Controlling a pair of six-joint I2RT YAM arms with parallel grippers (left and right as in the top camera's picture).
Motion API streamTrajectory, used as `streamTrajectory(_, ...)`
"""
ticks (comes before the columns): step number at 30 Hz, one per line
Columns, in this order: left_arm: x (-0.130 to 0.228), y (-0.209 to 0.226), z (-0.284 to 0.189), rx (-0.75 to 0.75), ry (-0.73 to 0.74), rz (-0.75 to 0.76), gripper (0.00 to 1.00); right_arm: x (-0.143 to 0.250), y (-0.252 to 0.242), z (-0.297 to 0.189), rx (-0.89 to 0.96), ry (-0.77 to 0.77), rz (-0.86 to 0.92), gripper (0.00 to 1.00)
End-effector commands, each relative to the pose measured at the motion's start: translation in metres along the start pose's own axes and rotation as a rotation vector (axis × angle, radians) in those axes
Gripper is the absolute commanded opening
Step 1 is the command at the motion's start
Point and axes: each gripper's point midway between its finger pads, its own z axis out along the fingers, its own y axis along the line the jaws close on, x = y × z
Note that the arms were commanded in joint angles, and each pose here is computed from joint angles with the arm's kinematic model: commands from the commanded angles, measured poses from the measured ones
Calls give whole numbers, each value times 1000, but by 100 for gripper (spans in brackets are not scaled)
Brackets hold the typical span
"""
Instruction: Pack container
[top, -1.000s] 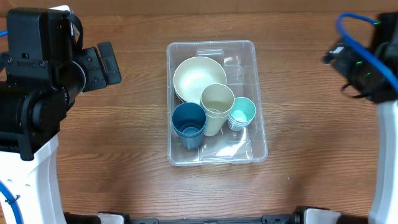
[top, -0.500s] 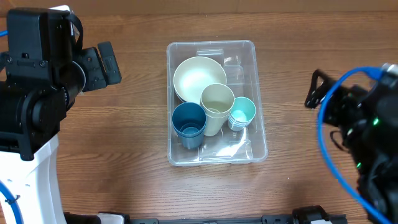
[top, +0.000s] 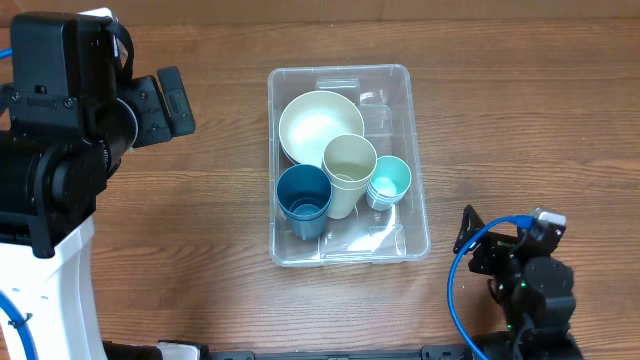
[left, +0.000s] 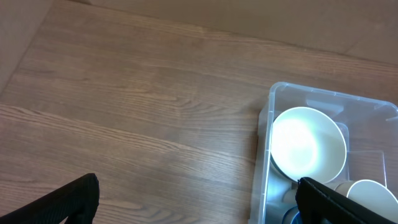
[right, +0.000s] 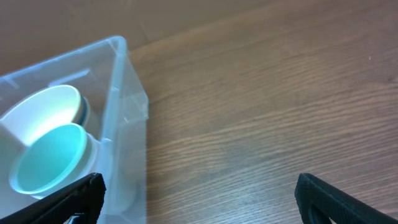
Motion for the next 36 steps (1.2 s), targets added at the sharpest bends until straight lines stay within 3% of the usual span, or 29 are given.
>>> streamTrajectory(1,-3,3,-4,-5,-18,-10,100,11,-6,5,0,-36,1,100)
streamTrajectory(12,-3,3,-4,-5,-18,-10,100,46,-17,18,1,-33,1,100)
streamTrajectory(32,-3,3,-4,-5,-15,-9,100,45,-16,18,-2,-37,1,100)
streamTrajectory(36,-17,20,-12,-87,-98,10,100,45,-16,18,-2,-37,1,100)
